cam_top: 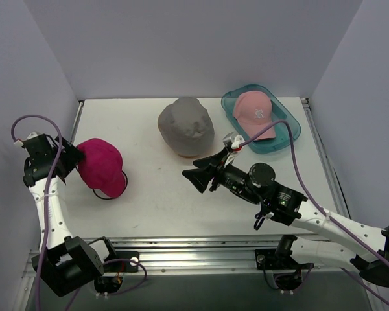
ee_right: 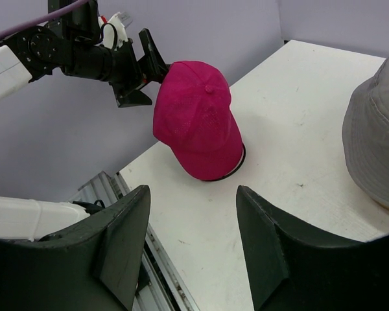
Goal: Stack the hats
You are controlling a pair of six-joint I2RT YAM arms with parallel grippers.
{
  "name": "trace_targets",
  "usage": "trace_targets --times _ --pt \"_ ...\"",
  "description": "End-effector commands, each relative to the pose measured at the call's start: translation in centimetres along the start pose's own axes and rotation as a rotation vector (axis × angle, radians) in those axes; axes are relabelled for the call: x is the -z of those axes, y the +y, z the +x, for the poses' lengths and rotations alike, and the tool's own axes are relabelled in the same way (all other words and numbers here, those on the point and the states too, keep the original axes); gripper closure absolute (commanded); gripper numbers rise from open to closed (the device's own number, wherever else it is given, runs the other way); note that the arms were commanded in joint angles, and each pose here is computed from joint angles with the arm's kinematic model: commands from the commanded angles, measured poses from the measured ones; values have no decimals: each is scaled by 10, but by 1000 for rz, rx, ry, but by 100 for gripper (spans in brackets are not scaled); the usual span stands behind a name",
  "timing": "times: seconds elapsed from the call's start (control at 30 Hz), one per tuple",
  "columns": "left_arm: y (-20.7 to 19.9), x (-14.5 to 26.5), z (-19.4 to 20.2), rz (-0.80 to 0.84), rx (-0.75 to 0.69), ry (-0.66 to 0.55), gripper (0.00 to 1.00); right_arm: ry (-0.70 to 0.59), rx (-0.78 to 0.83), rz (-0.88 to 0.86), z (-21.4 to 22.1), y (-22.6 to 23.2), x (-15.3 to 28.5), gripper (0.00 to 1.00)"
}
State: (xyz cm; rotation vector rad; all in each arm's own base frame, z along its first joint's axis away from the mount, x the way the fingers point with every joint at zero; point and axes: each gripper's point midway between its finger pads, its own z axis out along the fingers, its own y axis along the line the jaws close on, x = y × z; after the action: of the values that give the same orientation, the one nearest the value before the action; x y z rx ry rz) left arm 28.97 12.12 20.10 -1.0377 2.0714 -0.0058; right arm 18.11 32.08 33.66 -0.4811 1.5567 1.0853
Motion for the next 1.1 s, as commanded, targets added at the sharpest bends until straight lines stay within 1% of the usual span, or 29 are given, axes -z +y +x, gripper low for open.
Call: trace_targets --times 0.0,0.13,0.17,0.27,0.43,0.6,0.73,0.77,0.87,0.97,1.07 --pt "-17 -4 -2 85 26 -18 0 -56 4 3 -15 3 3 48" --pt "-23 -16 14 80 17 11 0 -47 6 7 -11 2 1 48" --pt "-29 -19 22 78 -6 19 0 -46 7 11 -11 0 1 48" --pt "-34 -25 29 47 -34 22 0 -47 8 14 -11 0 2 48" --pt "-53 -27 39 67 -55 26 0 -46 13 16 -10 -1 3 48" --pt "-54 -37 52 44 -76 47 0 -39 15 20 -7 -2 1 48" --pt "-49 -44 60 16 -101 63 3 -33 17 21 -5 -3 1 48" --pt "-47 -44 62 8 -108 72 3 -46 16 46 -8 -7 1 48" --pt "-47 -41 58 11 -107 72 4 -45 16 47 -7 -7 1 48" --pt "-57 -31 49 71 -82 73 4 -39 19 53 -6 -9 -1 48" --pt "-69 -18 36 117 -87 58 4 -40 19 56 -6 -10 -1 48"
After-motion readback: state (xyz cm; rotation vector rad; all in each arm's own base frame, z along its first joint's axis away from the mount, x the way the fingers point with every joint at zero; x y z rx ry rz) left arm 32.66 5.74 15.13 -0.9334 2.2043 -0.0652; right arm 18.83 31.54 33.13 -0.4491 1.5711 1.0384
